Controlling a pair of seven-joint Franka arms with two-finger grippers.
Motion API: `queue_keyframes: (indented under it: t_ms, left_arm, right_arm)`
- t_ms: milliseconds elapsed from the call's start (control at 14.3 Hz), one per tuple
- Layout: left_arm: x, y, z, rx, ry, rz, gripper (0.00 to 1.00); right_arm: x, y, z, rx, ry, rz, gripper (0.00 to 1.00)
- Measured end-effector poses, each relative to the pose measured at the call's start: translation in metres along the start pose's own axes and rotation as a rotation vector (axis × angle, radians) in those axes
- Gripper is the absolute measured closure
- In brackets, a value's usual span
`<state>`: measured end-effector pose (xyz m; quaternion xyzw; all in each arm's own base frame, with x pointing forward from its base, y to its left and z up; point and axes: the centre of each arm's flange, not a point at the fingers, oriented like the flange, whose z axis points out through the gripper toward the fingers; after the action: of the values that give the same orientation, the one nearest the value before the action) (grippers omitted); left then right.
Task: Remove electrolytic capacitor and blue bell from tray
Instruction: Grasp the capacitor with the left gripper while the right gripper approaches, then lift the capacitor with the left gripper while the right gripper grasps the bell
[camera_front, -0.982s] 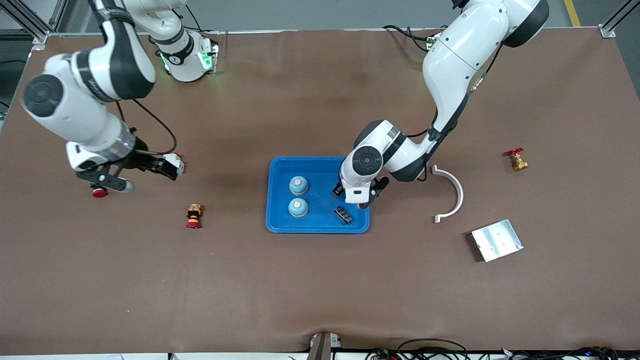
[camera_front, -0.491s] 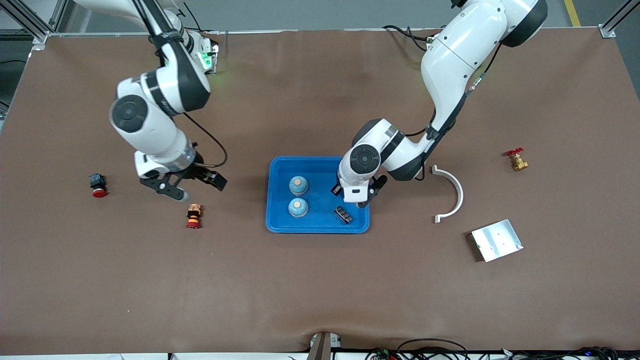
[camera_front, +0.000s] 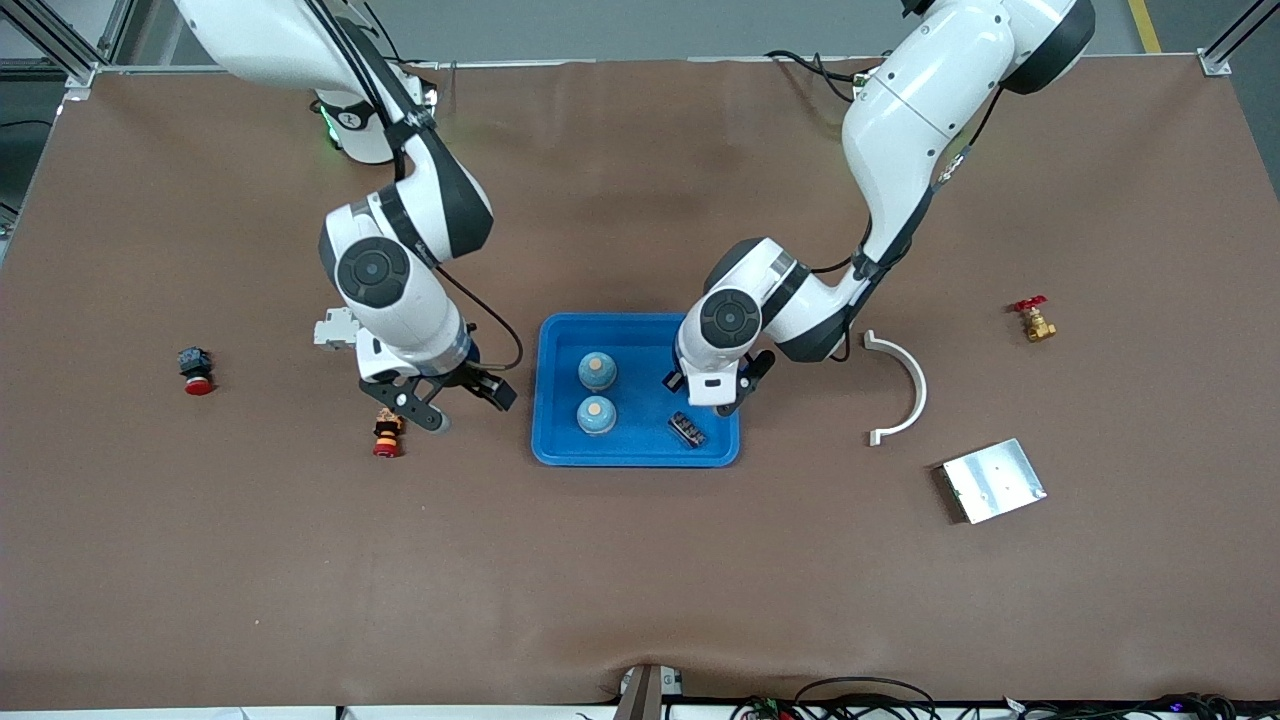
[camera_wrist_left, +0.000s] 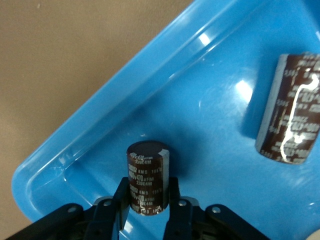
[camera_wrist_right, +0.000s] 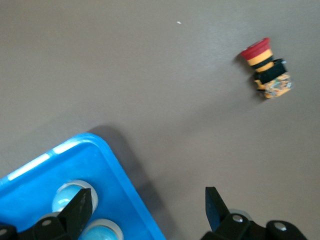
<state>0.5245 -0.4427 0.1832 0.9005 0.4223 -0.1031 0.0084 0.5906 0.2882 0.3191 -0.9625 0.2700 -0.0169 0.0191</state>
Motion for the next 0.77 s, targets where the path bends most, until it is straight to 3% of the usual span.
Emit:
queue_keyframes:
  t_ms: [351, 772]
  left_arm:
    - [0.017, 0.000, -0.040, 0.024, 0.020, 0.002, 0.66]
    - [0.075, -0.037, -0.165, 0.081, -0.027, 0.175, 0.66]
  right_arm:
    - [-0.019, -0.047, 0.036, 0.000, -0.011, 0.054, 0.00]
    - [-0.030, -0.070, 0.059, -0.003, -0.015, 0.108, 0.00]
